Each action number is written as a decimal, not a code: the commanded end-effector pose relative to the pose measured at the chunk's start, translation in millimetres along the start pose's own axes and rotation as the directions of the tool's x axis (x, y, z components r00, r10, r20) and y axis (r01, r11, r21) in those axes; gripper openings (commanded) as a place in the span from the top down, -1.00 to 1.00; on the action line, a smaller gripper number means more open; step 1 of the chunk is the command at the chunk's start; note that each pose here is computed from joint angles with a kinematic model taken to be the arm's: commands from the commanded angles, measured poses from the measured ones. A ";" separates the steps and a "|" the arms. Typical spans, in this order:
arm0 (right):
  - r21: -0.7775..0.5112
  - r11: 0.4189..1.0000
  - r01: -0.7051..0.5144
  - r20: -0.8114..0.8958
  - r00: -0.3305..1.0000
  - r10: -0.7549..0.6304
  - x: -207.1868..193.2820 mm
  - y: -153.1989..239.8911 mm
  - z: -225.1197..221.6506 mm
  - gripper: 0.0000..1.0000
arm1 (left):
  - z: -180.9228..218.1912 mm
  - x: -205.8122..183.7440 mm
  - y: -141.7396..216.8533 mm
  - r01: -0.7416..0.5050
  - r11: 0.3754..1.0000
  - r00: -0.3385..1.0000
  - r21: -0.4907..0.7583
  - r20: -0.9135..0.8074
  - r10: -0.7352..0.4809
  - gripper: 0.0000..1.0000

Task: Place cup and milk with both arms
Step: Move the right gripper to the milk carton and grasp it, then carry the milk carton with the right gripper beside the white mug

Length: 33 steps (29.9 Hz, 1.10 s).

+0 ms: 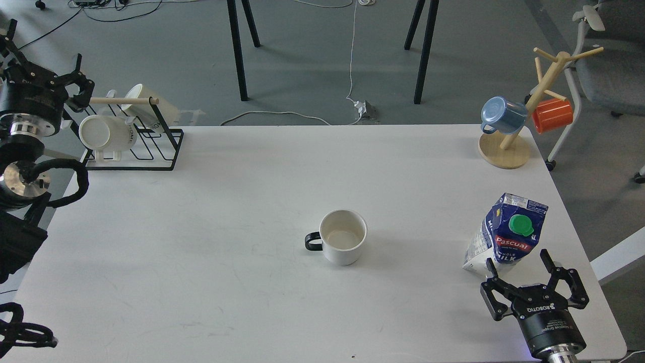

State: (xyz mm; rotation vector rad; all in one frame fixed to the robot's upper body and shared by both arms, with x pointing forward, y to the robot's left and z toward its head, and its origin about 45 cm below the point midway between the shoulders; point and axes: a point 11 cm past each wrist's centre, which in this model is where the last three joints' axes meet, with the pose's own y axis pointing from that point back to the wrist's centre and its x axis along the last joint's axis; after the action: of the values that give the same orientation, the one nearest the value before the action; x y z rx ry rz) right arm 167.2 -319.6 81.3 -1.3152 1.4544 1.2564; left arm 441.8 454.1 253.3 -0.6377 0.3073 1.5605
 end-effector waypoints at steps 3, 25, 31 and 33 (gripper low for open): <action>-0.004 0.999 0.045 -0.004 0.999 -0.045 -10.4 -19.0 0.5 -0.98 | 2.0 1.0 0.1 0.000 1.000 1.000 0.000 0.005 0.000 -0.99; 0.028 0.999 0.044 0.008 0.999 -0.044 -7.1 -29.6 -2.6 -0.07 | 0.8 2.7 1.6 -0.002 1.000 1.000 0.003 0.006 0.002 -0.99; 0.006 0.999 0.047 0.015 0.999 -0.048 -8.4 -29.5 5.0 0.10 | -2.2 6.8 5.5 -0.009 1.000 1.000 0.012 0.012 0.009 -0.99; -0.004 0.999 0.050 0.021 0.999 -0.050 -9.4 -29.5 8.8 0.13 | -2.8 7.0 6.0 -0.008 1.000 1.000 0.015 0.020 0.007 -0.99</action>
State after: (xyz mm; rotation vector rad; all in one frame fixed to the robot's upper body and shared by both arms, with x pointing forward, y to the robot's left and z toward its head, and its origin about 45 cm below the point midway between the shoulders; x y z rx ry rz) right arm 197.5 -313.2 84.0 -1.3254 1.4090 1.2252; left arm 437.6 457.7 247.8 -0.6198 0.3096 1.5686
